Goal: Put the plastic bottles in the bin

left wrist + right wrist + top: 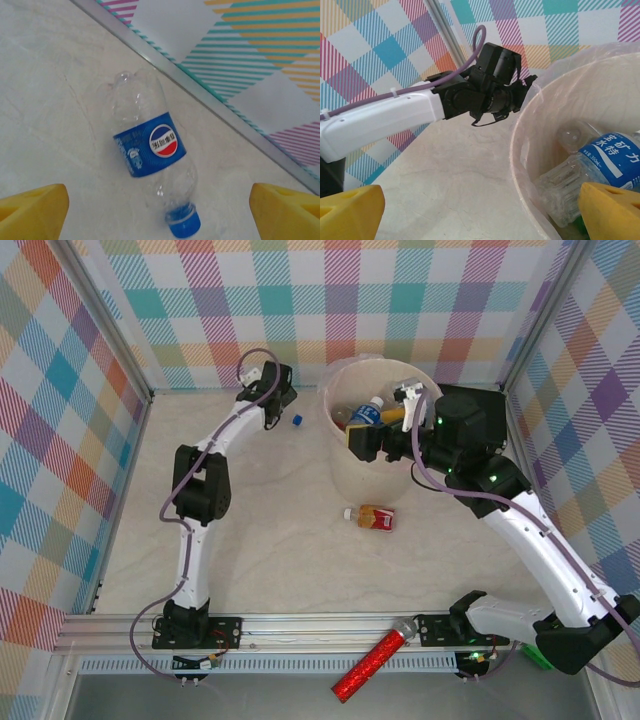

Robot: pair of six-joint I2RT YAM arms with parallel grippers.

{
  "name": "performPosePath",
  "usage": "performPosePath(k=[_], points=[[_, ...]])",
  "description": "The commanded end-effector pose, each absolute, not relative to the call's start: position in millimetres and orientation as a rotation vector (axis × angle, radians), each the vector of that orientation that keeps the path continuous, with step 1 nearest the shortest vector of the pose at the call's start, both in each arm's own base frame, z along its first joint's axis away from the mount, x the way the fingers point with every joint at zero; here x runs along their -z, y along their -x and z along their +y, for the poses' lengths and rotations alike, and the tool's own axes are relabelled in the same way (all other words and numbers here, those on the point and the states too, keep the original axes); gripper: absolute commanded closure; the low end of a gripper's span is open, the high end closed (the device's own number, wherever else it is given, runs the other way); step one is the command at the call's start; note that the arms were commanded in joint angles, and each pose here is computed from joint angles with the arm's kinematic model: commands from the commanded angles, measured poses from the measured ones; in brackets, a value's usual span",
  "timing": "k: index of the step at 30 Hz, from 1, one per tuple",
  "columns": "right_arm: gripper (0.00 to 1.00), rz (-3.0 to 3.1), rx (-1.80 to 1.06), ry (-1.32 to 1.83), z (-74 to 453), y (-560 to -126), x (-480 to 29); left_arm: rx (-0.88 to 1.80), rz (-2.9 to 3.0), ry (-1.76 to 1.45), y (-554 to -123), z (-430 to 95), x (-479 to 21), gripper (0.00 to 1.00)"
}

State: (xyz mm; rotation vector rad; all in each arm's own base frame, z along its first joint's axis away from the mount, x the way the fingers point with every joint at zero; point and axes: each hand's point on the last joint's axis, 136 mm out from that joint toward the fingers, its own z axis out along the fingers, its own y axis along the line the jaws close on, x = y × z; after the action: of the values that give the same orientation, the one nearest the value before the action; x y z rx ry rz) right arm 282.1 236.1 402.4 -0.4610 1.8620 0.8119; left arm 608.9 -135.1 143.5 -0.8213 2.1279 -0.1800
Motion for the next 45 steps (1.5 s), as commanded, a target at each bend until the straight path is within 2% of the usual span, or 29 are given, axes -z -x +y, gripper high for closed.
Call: performPosePath(k=[1,7,17,23,29,36,45], points=[[0.01,1.816,-0.778,0.465,231,-279,-419,0.12,2.065,0.867,-623,-119,-145,0.08],[0.01,1.815,-0.771,0.461,229,-279,-422,0.085,2.071,0.906,-637,-114,-124,0.12],[0.01,1.811,-0.751,0.453,227,-280,-423,0.11,2.202,0.98,-637,-109,-66,0.12],[0.01,1.808,-0.752,0.451,227,-281,-422,0.103,2.248,1.016,-630,-104,-53,0.18],[0.01,1.81,-0.751,0.45,226,-279,-422,0.234,2.278,1.036,-637,-113,-39,0.14],[0.01,1.812,-0.744,0.446,225,-280,-420,0.336,2.303,1.026,-640,-127,-36,0.15],[0.01,1.811,-0.752,0.44,225,-279,-419,0.327,2.321,1.033,-632,-120,-41,0.4]])
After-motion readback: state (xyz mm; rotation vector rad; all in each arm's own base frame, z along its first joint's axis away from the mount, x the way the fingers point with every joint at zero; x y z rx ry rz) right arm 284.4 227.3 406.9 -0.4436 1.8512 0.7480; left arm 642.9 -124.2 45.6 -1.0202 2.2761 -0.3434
